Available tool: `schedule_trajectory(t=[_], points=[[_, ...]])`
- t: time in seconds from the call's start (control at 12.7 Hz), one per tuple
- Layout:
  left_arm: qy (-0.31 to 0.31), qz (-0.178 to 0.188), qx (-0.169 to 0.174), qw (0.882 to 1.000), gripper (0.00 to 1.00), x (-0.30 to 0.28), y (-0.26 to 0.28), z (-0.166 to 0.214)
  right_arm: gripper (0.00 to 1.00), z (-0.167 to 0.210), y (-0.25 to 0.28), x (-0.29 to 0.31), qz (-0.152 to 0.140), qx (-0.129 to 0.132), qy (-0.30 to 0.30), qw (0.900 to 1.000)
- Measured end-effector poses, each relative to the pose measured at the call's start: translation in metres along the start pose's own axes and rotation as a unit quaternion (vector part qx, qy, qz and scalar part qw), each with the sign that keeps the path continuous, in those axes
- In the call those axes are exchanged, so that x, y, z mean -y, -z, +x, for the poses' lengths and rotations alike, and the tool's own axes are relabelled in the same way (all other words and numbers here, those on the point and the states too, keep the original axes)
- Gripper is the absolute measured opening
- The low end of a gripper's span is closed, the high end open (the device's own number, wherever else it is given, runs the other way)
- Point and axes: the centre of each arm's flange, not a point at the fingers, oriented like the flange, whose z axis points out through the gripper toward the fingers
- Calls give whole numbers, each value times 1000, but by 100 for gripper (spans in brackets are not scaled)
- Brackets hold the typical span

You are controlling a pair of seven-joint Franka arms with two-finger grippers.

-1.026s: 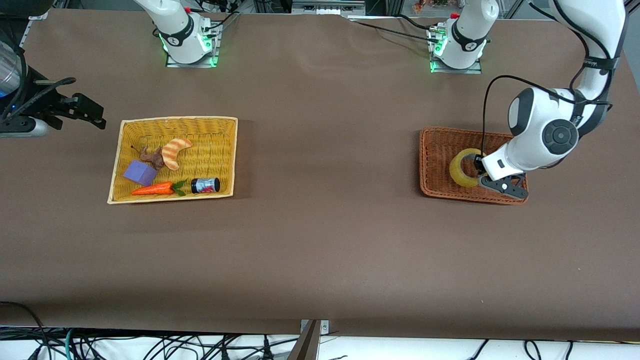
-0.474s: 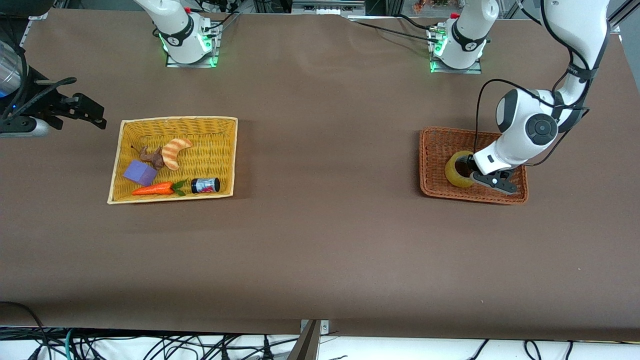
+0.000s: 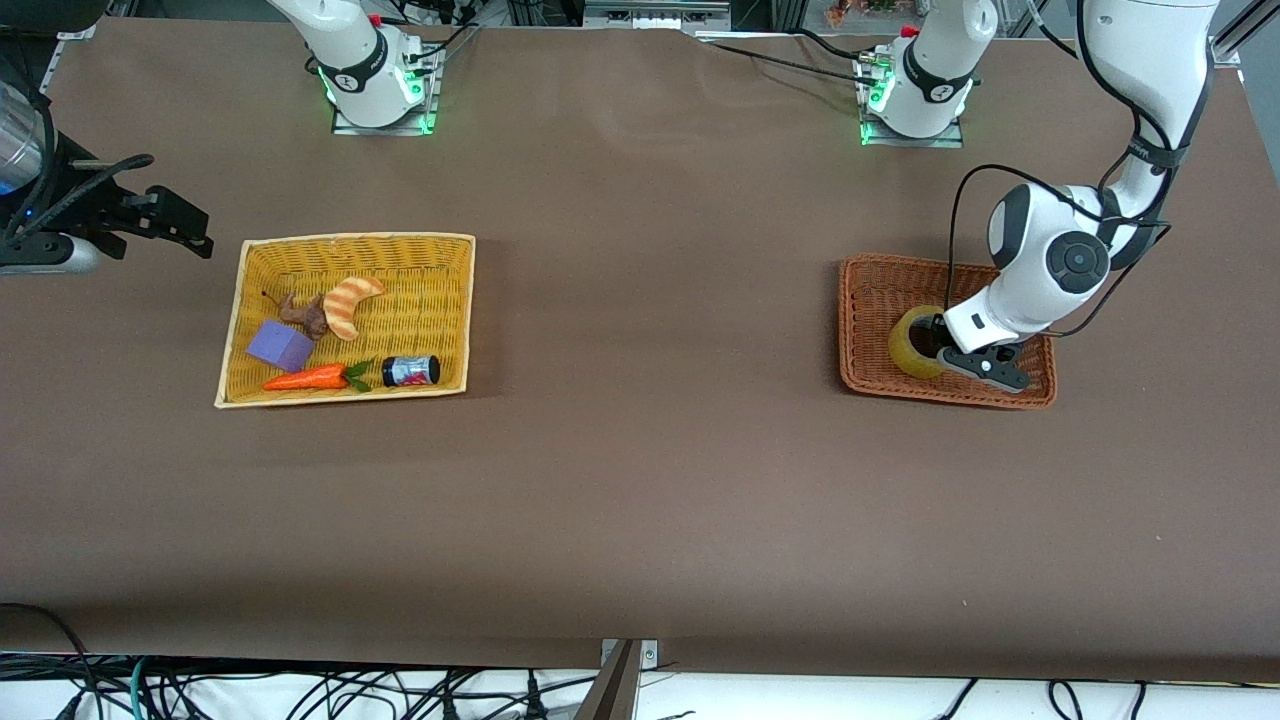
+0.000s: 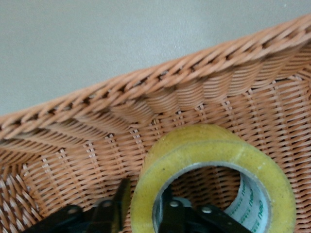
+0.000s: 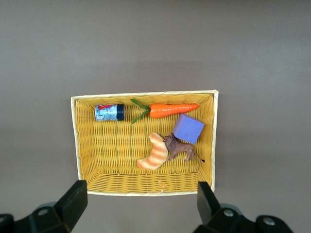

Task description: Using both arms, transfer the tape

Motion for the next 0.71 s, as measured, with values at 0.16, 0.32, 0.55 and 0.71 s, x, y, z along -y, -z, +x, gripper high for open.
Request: schedule_trajectory(t=[0.16, 0.32, 0.55, 0.71], points=[[2, -1, 14, 1000, 58, 6, 19, 10, 100, 0, 0, 0, 0, 0, 0, 1000], [4, -3, 34, 999, 78, 12, 52, 23, 100, 0, 0, 0, 0, 0, 0, 1000], [24, -29, 57, 998, 100, 15, 135, 48, 100, 0, 0, 0, 0, 0, 0, 1000], [52, -49, 64, 995, 100, 16, 203, 62, 100, 0, 0, 0, 0, 1, 0, 1000]])
